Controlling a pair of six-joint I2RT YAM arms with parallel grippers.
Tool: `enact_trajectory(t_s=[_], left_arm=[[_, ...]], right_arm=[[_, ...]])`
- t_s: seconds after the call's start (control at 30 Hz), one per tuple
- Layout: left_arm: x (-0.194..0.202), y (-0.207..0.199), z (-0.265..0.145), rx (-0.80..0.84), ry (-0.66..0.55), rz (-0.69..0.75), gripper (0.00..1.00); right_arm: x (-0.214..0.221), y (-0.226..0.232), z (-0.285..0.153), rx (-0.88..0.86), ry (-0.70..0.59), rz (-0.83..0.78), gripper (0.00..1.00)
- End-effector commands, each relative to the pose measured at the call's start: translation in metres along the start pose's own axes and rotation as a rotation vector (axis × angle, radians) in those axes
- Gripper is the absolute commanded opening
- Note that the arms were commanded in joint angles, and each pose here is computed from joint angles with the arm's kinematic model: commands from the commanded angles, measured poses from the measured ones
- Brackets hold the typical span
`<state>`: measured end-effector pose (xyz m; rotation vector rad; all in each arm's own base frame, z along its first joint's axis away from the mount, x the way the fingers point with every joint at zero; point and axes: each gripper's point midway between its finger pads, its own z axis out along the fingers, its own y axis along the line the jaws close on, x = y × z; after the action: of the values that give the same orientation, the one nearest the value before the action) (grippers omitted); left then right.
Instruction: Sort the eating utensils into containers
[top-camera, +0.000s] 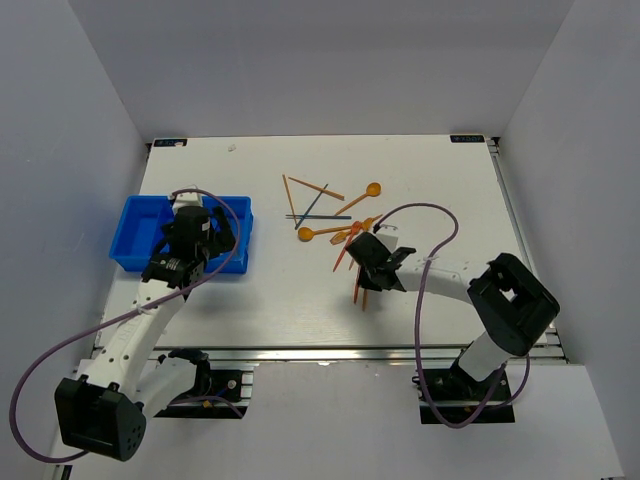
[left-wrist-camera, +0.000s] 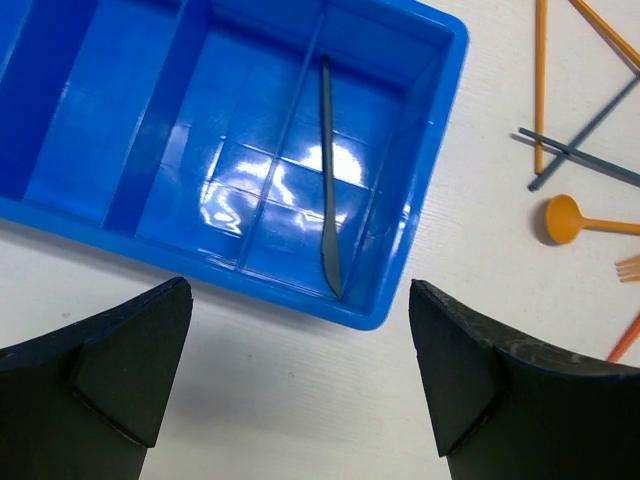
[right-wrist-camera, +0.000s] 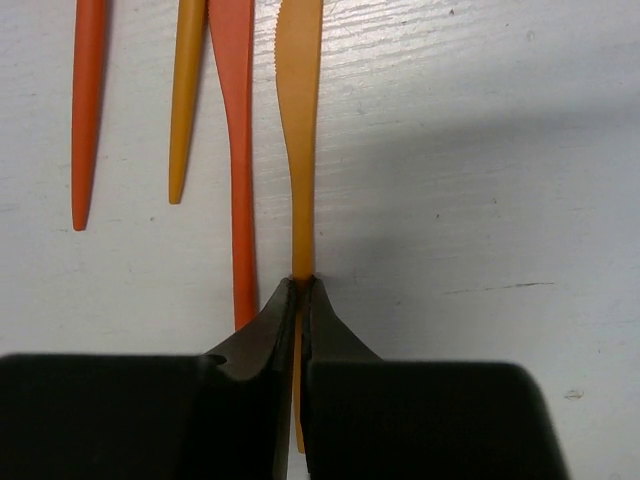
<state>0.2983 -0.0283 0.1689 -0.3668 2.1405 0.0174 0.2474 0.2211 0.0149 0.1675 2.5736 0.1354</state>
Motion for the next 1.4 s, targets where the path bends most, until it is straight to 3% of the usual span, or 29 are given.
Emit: enact_trajectory(t_s=[0.0, 0.1, 0.17, 0.23, 0.4, 0.43, 0.57, 0.8, 0.9, 0.93, 1.13, 1.23, 1.27, 1.3, 1.33, 1.37], left_arm=[[-0.003, -0.021, -0.009, 0.121, 0.002, -0.004, 0.98], [0.007, -0.049, -0.014, 0.281, 0.047, -0.031, 0.98], [0.02, -0.089, -0.026, 0.503, 0.105, -0.091, 0.98], [0.024, -0.126, -0.044, 0.688, 0.127, -0.159, 0.98], [0.03, -0.194, -0.084, 0.902, 0.158, -0.23, 0.98], [0.019, -0.206, -0.091, 0.955, 0.118, -0.256, 0.98], [0.02, -0.225, -0.095, 0.985, 0.118, -0.318, 0.98], [0.028, -0.228, -0.086, 0.947, 0.134, -0.326, 0.94], [0.042, -0.222, -0.074, 0.888, 0.171, -0.311, 0.85], [0.044, -0.222, -0.074, 0.888, 0.176, -0.311, 0.76], [0.055, -0.222, -0.065, 0.85, 0.221, -0.295, 0.47], [0.059, -0.219, -0.057, 0.802, 0.235, -0.262, 0.0], [0.044, -0.213, -0.053, 0.744, 0.182, -0.227, 0.0], [0.036, -0.184, -0.038, 0.577, 0.149, -0.171, 0.0], [0.001, -0.142, -0.011, 0.367, 0.039, -0.147, 0.0], [-0.031, -0.111, 0.002, 0.237, 0.005, -0.07, 0.0]], right_arm=[[0.035, -0.027, -0.001, 0.071, 0.111, -0.034, 0.0], [0.013, -0.023, -0.025, 0.039, 0.049, -0.049, 0.0], [-0.001, -0.014, -0.042, -0.005, 0.01, -0.058, 0.0], [-0.017, 0.003, -0.067, -0.119, -0.055, -0.095, 0.0], [-0.035, 0.053, -0.118, -0.481, -0.186, -0.156, 0.0], [-0.035, 0.059, -0.124, -0.53, -0.196, -0.174, 0.0], [-0.036, 0.092, -0.162, -0.752, -0.238, -0.2, 0.0], [-0.037, 0.122, -0.178, -0.786, -0.241, -0.252, 0.0], [-0.037, 0.135, -0.184, -0.802, -0.244, -0.26, 0.0], [-0.04, 0.141, -0.189, -0.807, -0.258, -0.263, 0.0], [-0.041, 0.16, -0.186, -0.794, -0.261, -0.291, 0.0], [-0.048, 0.165, -0.188, -0.79, -0.284, -0.281, 0.0], [-0.051, 0.161, -0.187, -0.766, -0.29, -0.27, 0.02], [-0.06, 0.149, -0.182, -0.702, -0.323, -0.229, 0.8], [-0.068, 0.134, -0.187, -0.675, -0.352, -0.199, 0.89], [-0.072, 0.115, -0.177, -0.631, -0.358, -0.179, 0.89]])
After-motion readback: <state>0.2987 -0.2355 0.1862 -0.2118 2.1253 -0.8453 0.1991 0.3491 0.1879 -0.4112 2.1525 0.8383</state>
